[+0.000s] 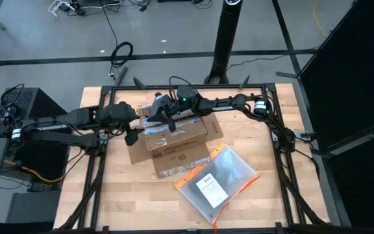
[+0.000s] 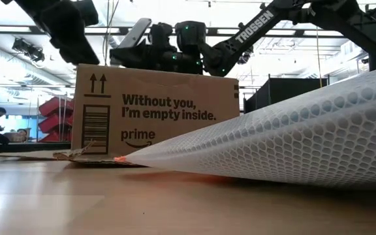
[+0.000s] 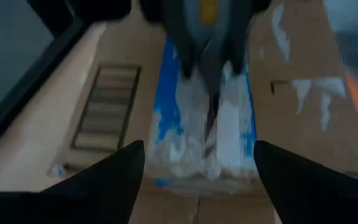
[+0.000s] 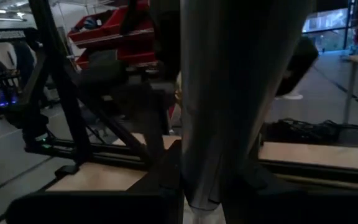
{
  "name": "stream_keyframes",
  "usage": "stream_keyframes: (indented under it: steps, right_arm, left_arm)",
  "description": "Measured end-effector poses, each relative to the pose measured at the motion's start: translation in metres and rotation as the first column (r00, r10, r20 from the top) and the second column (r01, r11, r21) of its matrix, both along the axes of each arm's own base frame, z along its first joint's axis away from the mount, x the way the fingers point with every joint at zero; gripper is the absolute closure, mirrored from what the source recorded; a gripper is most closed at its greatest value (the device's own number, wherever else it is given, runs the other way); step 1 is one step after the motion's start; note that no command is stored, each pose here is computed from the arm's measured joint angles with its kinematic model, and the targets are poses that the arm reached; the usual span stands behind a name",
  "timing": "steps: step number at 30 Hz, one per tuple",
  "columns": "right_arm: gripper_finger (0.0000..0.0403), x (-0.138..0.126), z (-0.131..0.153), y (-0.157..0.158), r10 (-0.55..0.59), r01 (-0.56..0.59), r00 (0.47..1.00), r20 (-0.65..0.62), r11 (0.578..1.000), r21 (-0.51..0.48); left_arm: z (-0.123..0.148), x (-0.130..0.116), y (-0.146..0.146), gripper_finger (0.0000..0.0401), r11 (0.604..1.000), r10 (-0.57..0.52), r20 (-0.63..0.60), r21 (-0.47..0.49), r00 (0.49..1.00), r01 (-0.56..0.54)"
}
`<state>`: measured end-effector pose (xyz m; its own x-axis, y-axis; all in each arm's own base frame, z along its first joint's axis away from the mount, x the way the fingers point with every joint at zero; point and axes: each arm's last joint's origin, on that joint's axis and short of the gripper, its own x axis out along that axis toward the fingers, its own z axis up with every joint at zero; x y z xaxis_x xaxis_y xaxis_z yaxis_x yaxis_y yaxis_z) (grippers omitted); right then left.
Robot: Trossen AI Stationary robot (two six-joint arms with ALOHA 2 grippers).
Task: Unpack boxes
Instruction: Break down the cardboard box until it is fully flat
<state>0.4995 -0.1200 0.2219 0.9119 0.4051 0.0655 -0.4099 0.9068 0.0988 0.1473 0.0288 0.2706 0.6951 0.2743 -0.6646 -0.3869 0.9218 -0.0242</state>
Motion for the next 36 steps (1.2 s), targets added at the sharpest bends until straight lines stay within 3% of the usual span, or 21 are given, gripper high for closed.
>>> stream_keyframes:
  steps: [7,12,18,36]
  right_arm:
    - [0.0362,0.005,-0.003,0.010,0.000,0.000,1.000,0.002,1.000,-0.025]
    - [0.0362,0.007,-0.008,0.015,-0.071,0.069,0.997,-0.034,0.996,-0.056]
    - [0.0362,0.010,-0.006,0.018,-0.074,0.071,0.997,-0.037,0.995,-0.076]
    - [0.0362,0.017,-0.011,0.026,-0.087,0.070,0.988,-0.125,0.988,-0.136]
  left_arm:
    - [-0.012,0.005,0.000,0.0116,0.999,-0.035,0.011,-0.005,0.999,0.035]
    - [-0.023,0.005,-0.002,0.0117,0.997,-0.065,-0.002,-0.029,0.998,0.065]
    - [-0.028,0.007,-0.005,0.0121,0.993,-0.116,-0.012,0.008,0.993,0.116]
    - [-0.037,0.013,-0.006,0.0128,0.991,-0.130,-0.005,0.009,0.992,0.130]
